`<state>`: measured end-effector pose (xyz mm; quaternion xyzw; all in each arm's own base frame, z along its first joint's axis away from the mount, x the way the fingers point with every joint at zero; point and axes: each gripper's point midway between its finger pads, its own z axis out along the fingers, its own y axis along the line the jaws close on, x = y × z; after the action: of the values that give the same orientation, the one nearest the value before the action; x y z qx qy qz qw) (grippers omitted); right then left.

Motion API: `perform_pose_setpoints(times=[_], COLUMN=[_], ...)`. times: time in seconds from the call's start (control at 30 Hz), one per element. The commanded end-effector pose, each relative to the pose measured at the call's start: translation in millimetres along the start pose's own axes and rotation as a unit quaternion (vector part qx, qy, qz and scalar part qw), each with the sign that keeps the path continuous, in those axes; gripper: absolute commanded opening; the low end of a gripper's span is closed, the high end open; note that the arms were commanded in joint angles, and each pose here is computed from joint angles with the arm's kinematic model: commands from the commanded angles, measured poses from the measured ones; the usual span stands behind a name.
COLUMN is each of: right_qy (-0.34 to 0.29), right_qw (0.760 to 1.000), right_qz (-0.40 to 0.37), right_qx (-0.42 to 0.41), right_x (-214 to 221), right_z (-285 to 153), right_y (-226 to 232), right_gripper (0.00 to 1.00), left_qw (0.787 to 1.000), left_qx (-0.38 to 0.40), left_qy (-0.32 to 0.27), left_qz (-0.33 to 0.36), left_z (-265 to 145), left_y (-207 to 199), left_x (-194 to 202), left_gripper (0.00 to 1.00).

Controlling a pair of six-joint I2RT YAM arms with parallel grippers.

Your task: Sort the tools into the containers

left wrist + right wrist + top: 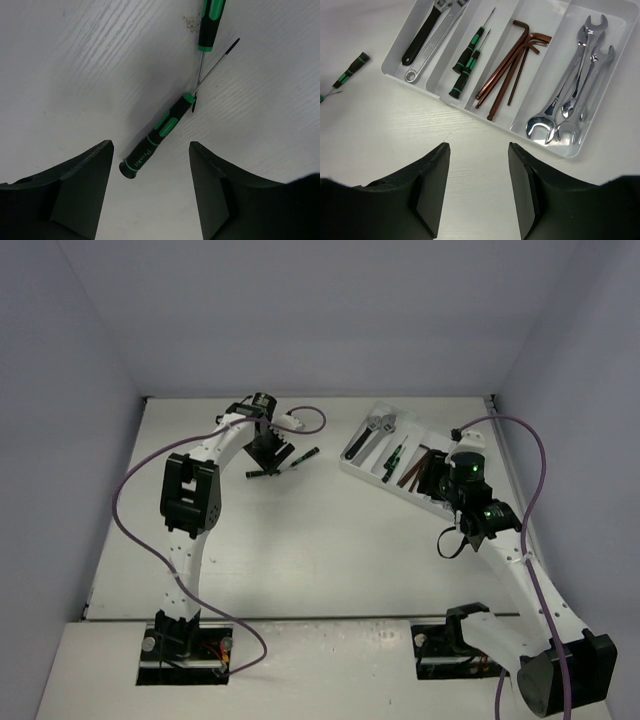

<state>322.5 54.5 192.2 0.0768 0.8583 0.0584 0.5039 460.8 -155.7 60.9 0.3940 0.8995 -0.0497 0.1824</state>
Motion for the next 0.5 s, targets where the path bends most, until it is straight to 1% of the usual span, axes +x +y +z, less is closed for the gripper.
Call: perform_pose_setpoints(times=[0.0,0.1,0.2,0.23,0.3,0.33,0.4,0.47], right_qy=[-0.018,-0.018,-0.018,-0.018,-0.011,-0.009,-0.005,-0.002], right_qw=[0.999,0.999,1.000,1.000,1.000,1.000,1.000,1.000], right_qz=[0.012,0.008,0.005,0.005,0.005,0.004,0.004,0.003], right_qx=[-0.033,-0.026,-0.022,-0.021,-0.019,-0.019,-0.017,-0.016], right_x=[-5.7,-5.3,-7.0,-6.8,-3.8,-3.1,-1.5,-0.3], right_z=[-13.9,-16.0,-15.9,-15.2,-11.4,-10.5,-7.5,-5.8], right_y=[8.7,5.6,4.6,4.4,4.2,4.2,3.9,4.0], right_gripper=[0.47,0.48,0.48,0.48,0.48,0.48,0.48,0.48], left_qw=[0.998,0.998,0.998,0.998,0.998,0.997,0.995,0.992], left_qx=[-0.011,0.000,0.025,0.030,0.052,0.064,0.098,0.123], left_qy=[-0.026,-0.014,0.014,0.021,0.030,0.030,0.027,0.022], left_qz=[0.059,0.060,0.050,0.048,0.035,0.028,-0.003,-0.020], left_z=[-16.3,-6.5,9.2,12.4,18.5,19.8,20.0,14.9], left_y=[15.1,11.9,-2.2,-5.1,-17.8,-24.8,-42.6,-57.8], left_x=[-20.3,-12.6,7.7,13.0,23.1,25.8,30.2,32.4], left_gripper=[0.59,0.58,0.56,0.54,0.45,0.38,0.19,0.07])
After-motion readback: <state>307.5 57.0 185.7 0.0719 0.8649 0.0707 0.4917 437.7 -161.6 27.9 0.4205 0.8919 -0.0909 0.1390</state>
